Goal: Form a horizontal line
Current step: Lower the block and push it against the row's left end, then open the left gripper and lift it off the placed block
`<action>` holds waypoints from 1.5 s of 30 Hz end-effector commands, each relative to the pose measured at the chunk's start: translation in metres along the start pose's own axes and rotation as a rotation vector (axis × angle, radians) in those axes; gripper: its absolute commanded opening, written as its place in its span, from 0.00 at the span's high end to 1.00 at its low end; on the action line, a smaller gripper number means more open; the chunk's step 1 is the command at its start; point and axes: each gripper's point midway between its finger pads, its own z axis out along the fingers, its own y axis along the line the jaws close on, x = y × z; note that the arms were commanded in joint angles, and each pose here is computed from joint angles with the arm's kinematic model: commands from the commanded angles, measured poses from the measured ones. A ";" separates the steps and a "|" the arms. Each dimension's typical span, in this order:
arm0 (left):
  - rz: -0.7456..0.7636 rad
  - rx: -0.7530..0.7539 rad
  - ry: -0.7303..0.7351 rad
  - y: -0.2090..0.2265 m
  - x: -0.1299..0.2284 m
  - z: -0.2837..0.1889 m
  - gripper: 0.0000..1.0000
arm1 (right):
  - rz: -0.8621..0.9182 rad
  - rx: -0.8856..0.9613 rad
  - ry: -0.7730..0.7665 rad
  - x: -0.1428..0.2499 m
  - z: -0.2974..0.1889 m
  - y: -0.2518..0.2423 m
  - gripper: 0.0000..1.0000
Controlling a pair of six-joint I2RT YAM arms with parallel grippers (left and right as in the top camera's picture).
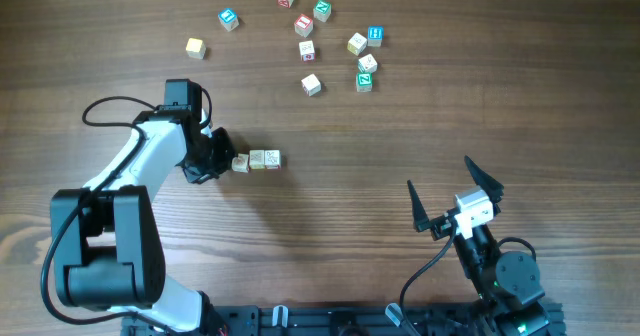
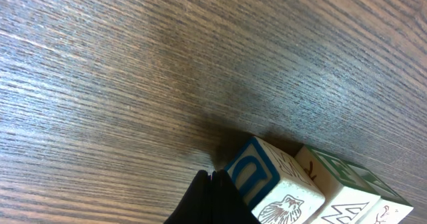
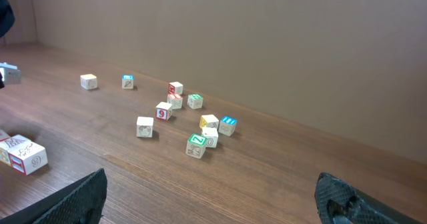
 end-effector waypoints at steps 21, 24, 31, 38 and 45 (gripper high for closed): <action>-0.014 -0.037 0.075 0.010 0.017 0.003 0.96 | -0.002 -0.004 -0.008 -0.002 0.000 0.001 0.00; -0.019 -0.048 0.097 0.012 0.023 0.003 0.96 | -0.002 -0.004 -0.008 -0.002 0.000 0.001 0.00; -0.016 -0.074 0.149 0.015 0.038 0.002 0.96 | -0.002 -0.004 -0.008 -0.002 0.000 0.001 0.00; 0.094 -0.055 0.121 -0.012 0.044 0.010 0.96 | -0.002 -0.004 -0.008 -0.002 0.000 0.001 0.00; 0.108 -0.039 0.092 -0.018 0.038 0.012 0.96 | -0.002 -0.004 -0.008 -0.002 0.000 0.001 0.01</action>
